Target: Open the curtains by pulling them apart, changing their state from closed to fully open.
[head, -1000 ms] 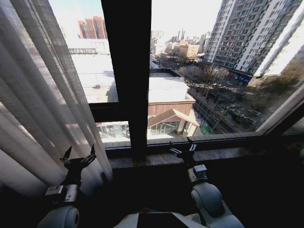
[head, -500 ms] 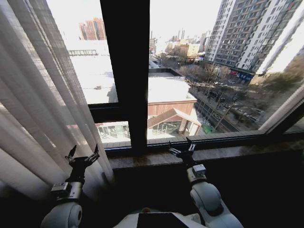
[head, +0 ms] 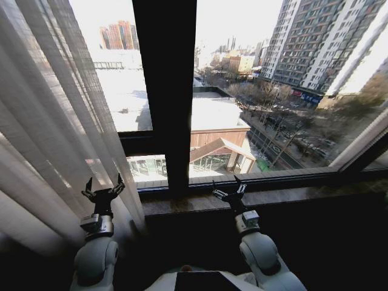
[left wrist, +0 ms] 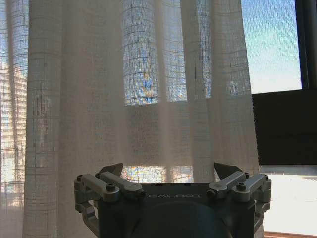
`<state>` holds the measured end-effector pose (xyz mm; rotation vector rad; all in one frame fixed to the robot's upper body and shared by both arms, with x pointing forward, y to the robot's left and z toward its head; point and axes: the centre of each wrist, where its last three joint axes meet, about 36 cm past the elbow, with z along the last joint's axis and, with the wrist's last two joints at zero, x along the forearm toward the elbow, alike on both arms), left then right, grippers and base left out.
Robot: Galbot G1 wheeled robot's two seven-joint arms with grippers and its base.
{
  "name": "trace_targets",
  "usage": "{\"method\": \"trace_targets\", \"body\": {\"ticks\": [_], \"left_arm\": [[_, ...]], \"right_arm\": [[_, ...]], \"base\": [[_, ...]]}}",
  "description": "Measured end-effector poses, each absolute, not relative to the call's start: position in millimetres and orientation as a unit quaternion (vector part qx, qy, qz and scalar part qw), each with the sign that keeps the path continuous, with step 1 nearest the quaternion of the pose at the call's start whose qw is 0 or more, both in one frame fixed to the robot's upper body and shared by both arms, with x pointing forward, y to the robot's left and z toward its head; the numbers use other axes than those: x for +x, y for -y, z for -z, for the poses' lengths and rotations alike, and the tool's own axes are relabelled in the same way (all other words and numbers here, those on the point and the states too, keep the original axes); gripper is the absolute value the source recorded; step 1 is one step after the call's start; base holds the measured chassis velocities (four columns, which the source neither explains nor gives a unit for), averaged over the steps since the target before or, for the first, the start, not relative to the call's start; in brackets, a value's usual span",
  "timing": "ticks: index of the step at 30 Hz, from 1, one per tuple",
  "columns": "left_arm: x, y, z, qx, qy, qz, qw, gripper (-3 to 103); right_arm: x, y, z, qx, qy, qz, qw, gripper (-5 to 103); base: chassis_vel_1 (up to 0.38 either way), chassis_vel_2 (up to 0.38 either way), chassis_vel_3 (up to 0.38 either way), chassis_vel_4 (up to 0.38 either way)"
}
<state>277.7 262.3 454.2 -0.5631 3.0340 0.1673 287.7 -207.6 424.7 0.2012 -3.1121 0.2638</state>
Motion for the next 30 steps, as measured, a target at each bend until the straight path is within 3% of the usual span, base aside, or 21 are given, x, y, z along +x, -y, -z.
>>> {"method": "trace_targets", "body": {"ticks": [20, 22, 25, 26, 29, 30], "left_arm": [[279, -312, -463, -0.065, -0.995, -0.079, -0.001, 101], [279, -312, -465, -0.058, -0.995, -0.079, -0.001, 97], [276, -312, -467, -0.038, -0.996, -0.081, -0.004, 81], [276, -312, -467, -0.038, -0.996, -0.081, -0.004, 81], [275, -314, -468, -0.03, -0.996, -0.086, -0.006, 66], [275, -314, -468, -0.03, -0.996, -0.086, -0.006, 66]], "right_arm": [[288, 207, -416, 0.063, 0.995, -0.078, 0.0, 100], [288, 208, -416, 0.061, 0.995, -0.079, 0.0, 100], [288, 211, -418, 0.056, 0.995, -0.079, -0.002, 100], [288, 211, -418, 0.056, 0.995, -0.079, -0.002, 100], [289, 213, -419, 0.05, 0.996, -0.079, -0.005, 100], [289, 213, -419, 0.05, 0.996, -0.079, -0.005, 100]], "base": [[0.0, 0.0, 0.0, 0.0], [0.0, 0.0, 0.0, 0.0], [0.0, 0.0, 0.0, 0.0], [0.0, 0.0, 0.0, 0.0], [0.0, 0.0, 0.0, 0.0], [0.0, 0.0, 0.0, 0.0]]}}
